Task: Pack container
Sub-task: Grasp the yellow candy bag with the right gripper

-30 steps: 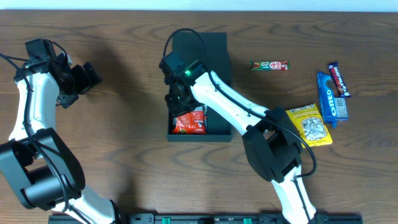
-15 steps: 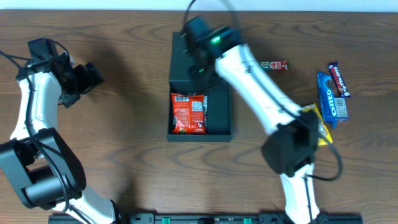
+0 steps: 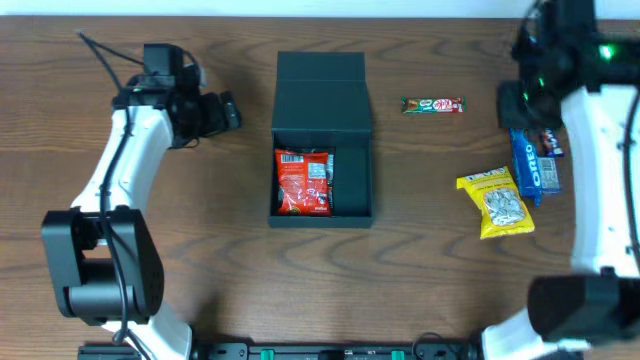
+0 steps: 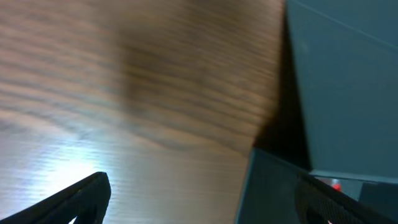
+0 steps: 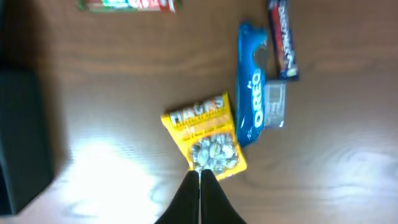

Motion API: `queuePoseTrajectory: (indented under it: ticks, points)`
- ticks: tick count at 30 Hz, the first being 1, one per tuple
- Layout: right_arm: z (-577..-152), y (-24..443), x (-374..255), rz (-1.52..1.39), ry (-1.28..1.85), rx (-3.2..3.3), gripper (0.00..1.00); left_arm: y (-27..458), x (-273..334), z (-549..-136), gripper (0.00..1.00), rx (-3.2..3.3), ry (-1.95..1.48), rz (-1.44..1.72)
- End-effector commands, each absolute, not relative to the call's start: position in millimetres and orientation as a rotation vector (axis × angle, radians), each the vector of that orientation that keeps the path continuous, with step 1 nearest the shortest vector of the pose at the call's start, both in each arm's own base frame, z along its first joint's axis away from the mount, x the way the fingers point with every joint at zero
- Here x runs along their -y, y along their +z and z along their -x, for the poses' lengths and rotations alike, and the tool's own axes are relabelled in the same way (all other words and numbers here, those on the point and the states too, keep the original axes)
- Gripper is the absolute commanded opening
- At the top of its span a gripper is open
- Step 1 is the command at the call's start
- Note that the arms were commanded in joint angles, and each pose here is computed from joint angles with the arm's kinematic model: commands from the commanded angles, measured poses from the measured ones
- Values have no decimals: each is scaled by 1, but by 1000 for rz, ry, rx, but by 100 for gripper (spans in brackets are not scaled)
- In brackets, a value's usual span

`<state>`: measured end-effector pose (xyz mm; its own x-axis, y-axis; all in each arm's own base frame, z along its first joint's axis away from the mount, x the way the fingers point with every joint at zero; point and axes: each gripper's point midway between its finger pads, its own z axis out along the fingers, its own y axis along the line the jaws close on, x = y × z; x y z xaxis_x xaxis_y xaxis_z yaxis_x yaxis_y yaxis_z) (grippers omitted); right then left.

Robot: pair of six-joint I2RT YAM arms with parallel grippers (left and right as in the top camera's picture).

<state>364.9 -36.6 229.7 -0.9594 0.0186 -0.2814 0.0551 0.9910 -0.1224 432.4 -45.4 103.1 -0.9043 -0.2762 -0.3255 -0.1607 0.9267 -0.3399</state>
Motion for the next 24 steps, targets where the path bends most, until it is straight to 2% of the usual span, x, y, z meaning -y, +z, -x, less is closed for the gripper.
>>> queuePoseTrajectory:
  ticks: [1, 3, 5, 8, 11, 14, 24]
  points:
    - [-337, 193, 26, 35, -168, -2920, 27, 105, 50, -437, 95, -2699, -425, 275]
    - [-319, 168, 38, -43, -381, -2946, 33, 106, 50, -440, 95, -2686, -429, 282]
    - [-302, 145, 46, -100, -597, -2960, 46, 107, 49, -443, 95, -2675, -428, 281]
    - [-287, 109, 36, -39, -703, -2974, 64, 108, 48, -444, 95, -2667, -427, 281]
    - [-284, 89, 28, 47, -792, -2923, 66, 108, 48, -445, 95, -2665, -427, 280]
    - [-287, 87, 34, 89, -943, -2829, 72, 108, 48, -444, 95, -2666, -427, 279]
    - [-289, 46, 37, 174, -952, -2794, 72, 108, 48, -445, 95, -2666, -422, 261]
